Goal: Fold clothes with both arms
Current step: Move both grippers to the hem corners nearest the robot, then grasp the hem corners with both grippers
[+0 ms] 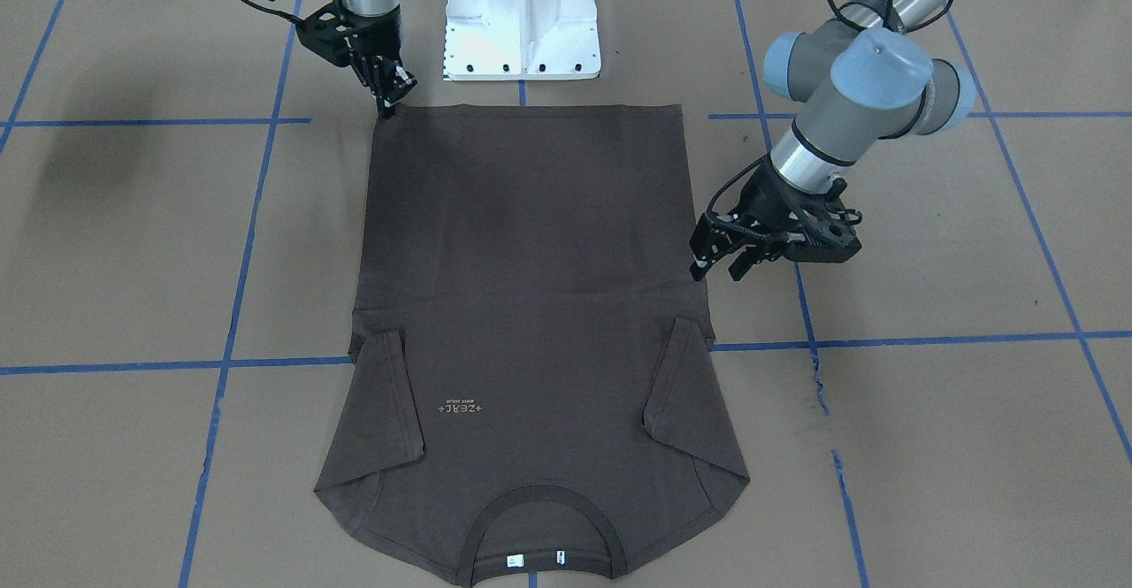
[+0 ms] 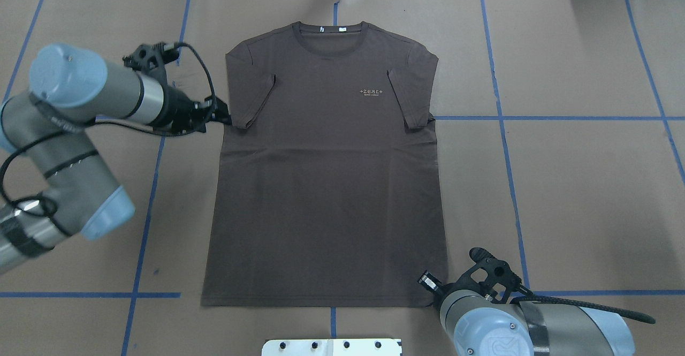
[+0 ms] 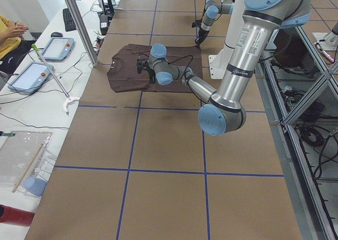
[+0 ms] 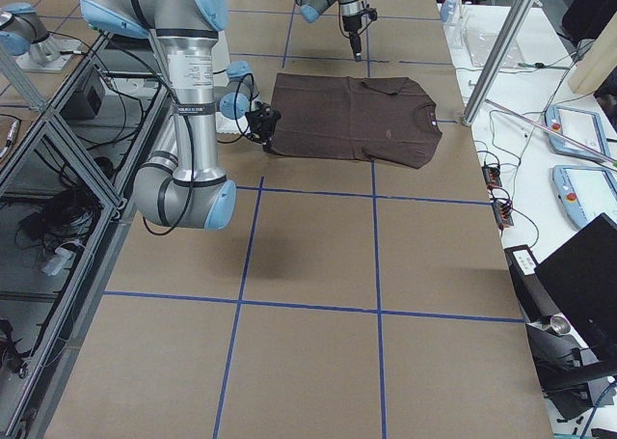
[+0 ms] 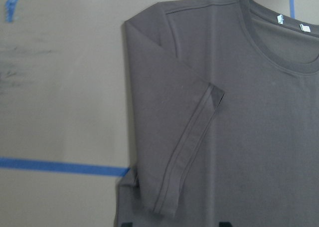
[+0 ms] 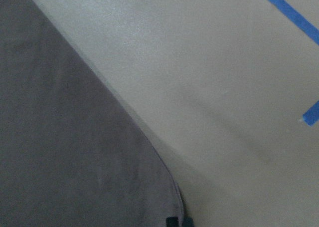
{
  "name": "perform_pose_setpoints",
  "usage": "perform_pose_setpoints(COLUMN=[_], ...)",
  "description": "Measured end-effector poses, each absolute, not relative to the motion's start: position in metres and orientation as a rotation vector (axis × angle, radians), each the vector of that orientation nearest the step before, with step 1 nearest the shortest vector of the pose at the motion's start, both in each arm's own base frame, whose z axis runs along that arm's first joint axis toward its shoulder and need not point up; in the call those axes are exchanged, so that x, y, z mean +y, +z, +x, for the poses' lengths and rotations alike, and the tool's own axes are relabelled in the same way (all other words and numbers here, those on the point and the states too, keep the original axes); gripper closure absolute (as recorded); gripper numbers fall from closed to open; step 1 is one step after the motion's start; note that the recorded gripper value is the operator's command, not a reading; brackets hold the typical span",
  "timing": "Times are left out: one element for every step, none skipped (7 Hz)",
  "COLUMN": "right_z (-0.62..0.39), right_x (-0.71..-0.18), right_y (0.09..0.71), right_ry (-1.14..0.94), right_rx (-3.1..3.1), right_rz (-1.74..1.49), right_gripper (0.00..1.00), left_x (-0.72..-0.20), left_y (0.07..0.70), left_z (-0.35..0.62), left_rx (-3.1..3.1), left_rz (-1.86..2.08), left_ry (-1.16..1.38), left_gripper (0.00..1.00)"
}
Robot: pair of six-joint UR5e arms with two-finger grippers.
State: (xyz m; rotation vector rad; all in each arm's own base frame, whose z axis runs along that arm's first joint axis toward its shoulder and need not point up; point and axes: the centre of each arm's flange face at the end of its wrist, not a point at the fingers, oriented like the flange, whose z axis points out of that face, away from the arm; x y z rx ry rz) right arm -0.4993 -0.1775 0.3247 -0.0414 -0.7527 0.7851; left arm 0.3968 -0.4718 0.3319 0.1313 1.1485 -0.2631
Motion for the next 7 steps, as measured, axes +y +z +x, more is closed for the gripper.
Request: perform_pose_setpoints(right_z=[-0.493, -0.491, -0.489, -0.490, -0.490, -0.490, -0.490], right_x=[-0.180, -0.181, -0.182, -0.182, -0.182, -0.182, -0.182], right_y=[0.317, 0.314, 0.313, 0.312, 0.314, 0.315, 0.315], right_ry=[0.789, 0.791, 0.793, 0.793, 0.792, 0.791, 0.791], right_rx=[-0.770, -0.778, -0.780, -0.781, -0.779, -0.776, -0.775], right_rz=[-0.046, -0.047, -0.047, -0.047, -0.046, -0.045, -0.044], right_gripper=[1.00, 1.00, 1.00, 1.00, 1.00, 1.00, 1.00], left_x=[-0.418, -0.369, -0.330, -0.296, -0.266, -0.242, -0.224], left_y=[0.334, 0.337, 0.342, 0.352, 0.363, 0.371, 0.376], left_z=[0.400, 0.406, 0.413, 0.425, 0.441, 0.455, 0.465], left_rx=[1.164, 1.165, 1.154, 1.128, 1.082, 1.040, 1.013], left_rz=[0.081, 0.047, 0.019, -0.007, -0.017, -0.030, -0.049], left_ry=[-0.279, -0.303, -0.325, -0.340, -0.346, -0.344, -0.340], left_gripper=[0.34, 0.34, 0.35, 0.35, 0.35, 0.36, 0.36])
